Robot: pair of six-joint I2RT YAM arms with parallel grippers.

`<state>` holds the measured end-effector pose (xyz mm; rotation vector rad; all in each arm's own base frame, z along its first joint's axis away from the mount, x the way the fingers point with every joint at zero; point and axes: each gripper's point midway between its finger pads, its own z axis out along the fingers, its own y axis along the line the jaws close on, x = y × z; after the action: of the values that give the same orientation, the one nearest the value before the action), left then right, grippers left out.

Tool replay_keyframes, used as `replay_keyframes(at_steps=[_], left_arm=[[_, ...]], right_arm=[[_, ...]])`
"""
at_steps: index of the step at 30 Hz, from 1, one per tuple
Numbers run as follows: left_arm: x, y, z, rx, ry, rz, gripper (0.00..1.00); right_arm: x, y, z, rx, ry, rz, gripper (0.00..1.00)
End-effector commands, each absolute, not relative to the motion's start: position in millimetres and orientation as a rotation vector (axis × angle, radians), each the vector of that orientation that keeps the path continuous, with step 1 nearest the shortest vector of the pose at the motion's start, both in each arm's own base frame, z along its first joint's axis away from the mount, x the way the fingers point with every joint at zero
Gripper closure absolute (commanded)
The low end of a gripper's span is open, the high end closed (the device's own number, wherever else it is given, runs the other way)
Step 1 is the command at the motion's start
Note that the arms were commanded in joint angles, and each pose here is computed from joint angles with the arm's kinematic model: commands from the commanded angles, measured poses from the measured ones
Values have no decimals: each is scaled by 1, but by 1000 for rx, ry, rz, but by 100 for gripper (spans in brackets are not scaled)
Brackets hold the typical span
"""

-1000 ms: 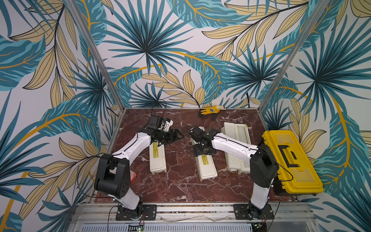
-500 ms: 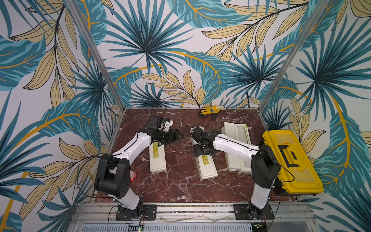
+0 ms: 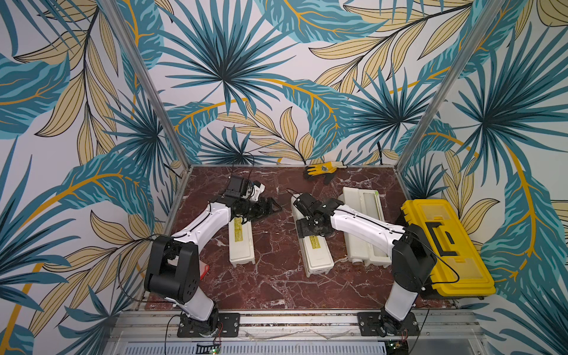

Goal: Put plastic wrap rolls into dispensers
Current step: Close the lid on the plastic wrap cutting box.

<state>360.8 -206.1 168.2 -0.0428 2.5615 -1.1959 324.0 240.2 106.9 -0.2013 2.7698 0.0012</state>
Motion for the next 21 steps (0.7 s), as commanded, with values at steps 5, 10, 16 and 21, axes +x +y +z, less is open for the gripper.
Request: replay_keyframes(at_steps=[5, 10, 16, 21], left_arm=[[363, -203, 160, -63, 2579, -1183, 16], [362, -203, 160, -66, 2579, -1180, 16], [363, -203, 160, -68, 2580, -1180, 16], [363, -203, 160, -69, 2580, -1184, 16]], right_arm=[[333, 248, 96, -206, 2757, 33, 15], [333, 250, 88, -217, 2761, 45, 15], [328, 246, 75, -209, 2784, 29, 14], [322, 240, 73, -208, 2800, 4, 14]])
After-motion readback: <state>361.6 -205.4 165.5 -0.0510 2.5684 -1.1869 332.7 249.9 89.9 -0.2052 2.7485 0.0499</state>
